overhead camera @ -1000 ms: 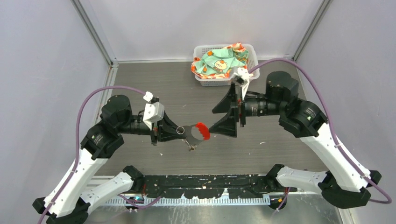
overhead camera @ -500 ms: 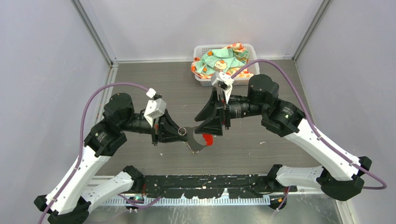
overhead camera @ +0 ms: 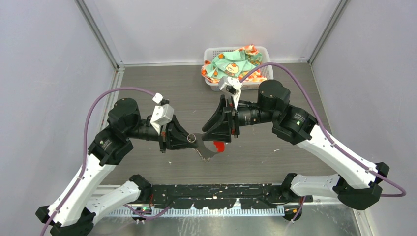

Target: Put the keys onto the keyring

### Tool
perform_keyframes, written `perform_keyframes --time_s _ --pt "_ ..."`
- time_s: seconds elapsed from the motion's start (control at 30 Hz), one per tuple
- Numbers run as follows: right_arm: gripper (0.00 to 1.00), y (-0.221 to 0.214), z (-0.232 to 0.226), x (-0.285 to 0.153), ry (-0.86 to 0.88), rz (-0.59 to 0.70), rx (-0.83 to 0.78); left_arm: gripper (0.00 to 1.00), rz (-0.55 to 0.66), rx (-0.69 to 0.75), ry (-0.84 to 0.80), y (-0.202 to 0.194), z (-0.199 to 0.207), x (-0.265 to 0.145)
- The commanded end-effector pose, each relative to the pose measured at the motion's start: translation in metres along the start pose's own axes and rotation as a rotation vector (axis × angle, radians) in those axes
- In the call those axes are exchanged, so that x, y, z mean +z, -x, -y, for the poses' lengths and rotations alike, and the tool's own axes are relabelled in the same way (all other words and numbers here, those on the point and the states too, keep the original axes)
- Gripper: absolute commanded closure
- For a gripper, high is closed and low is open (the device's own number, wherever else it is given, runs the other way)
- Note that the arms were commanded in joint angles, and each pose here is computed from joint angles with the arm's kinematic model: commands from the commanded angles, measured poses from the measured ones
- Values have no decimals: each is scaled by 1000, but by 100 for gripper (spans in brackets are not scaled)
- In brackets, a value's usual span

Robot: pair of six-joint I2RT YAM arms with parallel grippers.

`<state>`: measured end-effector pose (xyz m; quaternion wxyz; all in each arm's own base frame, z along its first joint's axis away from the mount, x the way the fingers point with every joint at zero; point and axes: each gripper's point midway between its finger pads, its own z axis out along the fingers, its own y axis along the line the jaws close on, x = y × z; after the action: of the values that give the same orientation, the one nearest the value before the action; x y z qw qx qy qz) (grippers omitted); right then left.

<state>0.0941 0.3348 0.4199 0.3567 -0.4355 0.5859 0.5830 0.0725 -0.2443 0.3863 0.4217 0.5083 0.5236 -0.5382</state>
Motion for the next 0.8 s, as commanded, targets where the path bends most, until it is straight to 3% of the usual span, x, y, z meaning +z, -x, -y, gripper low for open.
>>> perform_keyframes --time_s 0.0,0.1,0.23,0.27,0.33,0.37,0.43,0.6,0.77 --pt "64 4 -1 -3 -24 16 -23 100 47 70 -16 18 6 -2" --pt "95 4 3 -2 -43 3 -29 100 48 70 -18 19 6 -2" --pt "99 5 4 -5 -69 -1 -28 99 43 97 18 19 1 -3" --pt "99 6 3 -6 -77 5 -23 89 34 114 39 17 -2 -4" --pt "99 7 4 -9 -96 18 -18 42 4 178 105 11 -12 -9" --pt "99 8 4 -10 -107 26 -18 29 -13 228 143 9 -18 -13" --pt "99 9 5 -13 -128 37 -14 17 -39 346 225 6 -29 -23" --pt "99 10 7 -15 -158 44 7 14 -26 592 382 23 -48 -41" --pt "99 12 14 -12 -209 43 17 16 27 691 399 39 -46 -43"
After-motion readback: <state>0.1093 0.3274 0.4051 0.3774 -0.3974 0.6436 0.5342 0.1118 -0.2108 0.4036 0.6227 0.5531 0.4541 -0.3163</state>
